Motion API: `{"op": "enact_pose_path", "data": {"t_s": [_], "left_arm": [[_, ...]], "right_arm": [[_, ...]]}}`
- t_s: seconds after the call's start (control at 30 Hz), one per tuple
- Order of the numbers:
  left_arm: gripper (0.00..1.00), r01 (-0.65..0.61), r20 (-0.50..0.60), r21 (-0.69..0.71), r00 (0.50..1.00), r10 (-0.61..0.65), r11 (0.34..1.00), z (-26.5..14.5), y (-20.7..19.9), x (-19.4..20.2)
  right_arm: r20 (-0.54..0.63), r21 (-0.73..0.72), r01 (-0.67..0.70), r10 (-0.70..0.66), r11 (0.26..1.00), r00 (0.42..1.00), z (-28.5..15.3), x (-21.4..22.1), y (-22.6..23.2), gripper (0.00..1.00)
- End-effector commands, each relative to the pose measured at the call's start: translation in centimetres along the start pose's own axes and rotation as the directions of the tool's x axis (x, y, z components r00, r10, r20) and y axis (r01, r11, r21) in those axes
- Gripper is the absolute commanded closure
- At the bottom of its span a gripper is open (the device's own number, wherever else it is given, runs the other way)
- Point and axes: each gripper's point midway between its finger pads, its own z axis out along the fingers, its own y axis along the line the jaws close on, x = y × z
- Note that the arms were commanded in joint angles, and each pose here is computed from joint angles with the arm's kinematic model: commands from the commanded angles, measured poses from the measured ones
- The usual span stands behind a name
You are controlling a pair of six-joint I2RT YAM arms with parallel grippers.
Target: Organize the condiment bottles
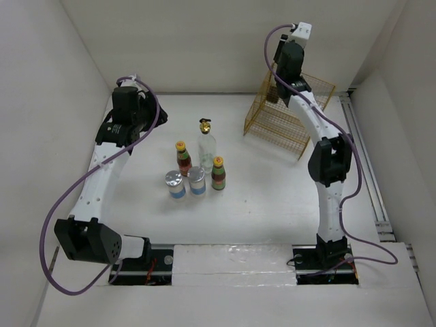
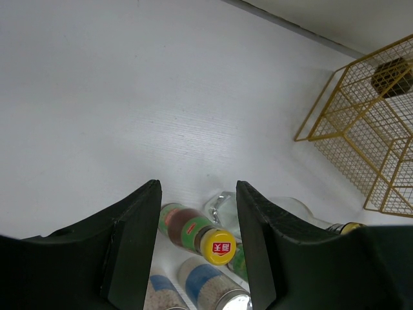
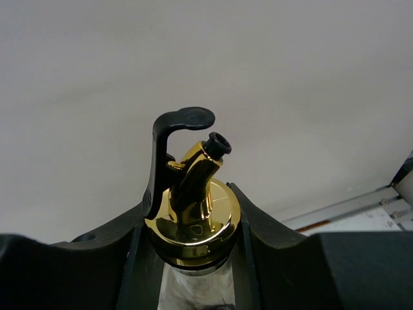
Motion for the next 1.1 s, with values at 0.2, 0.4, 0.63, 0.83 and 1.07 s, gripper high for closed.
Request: {"op": "enact_pose_path", "data": {"t_s": [0.2,0.4,0.63,0.83,1.07], "left_arm": [[0.54,0.009,0.007,0.028,1.000,-0.009,1.000,-0.5,-0.6,0.1],[0.54,0.009,0.007,0.028,1.000,-0.009,1.000,-0.5,-0.6,0.1],[0.54,0.008,0.015,0.053,1.000,-0.009,0.999,-0.8,-1.1,-0.2],[0.54,0.007,0.023,0.057,1.000,-0.009,0.998,-0.8,-1.2,-0.4],[0.56,-0.005,0.081,0.064,0.997,0.000,0.998,-1.3,-2.0,-2.9]], "right_arm": [[0.111,-0.022,-0.106,0.108,0.994,0.988,-0.9,-4.7,-0.2,0.95],[0.024,-0.010,-0.099,0.099,0.995,0.995,-1.4,-0.7,-0.6,0.83],[-0.003,-0.024,-0.095,0.095,0.995,0.995,-2.2,-0.6,-0.7,0.38],[0.025,-0.119,-0.116,0.120,0.986,0.992,-3.6,-6.4,0.5,0.12],[-0.016,-0.300,-0.083,0.082,0.950,0.997,-11.3,-10.4,2.5,0.26]]}}
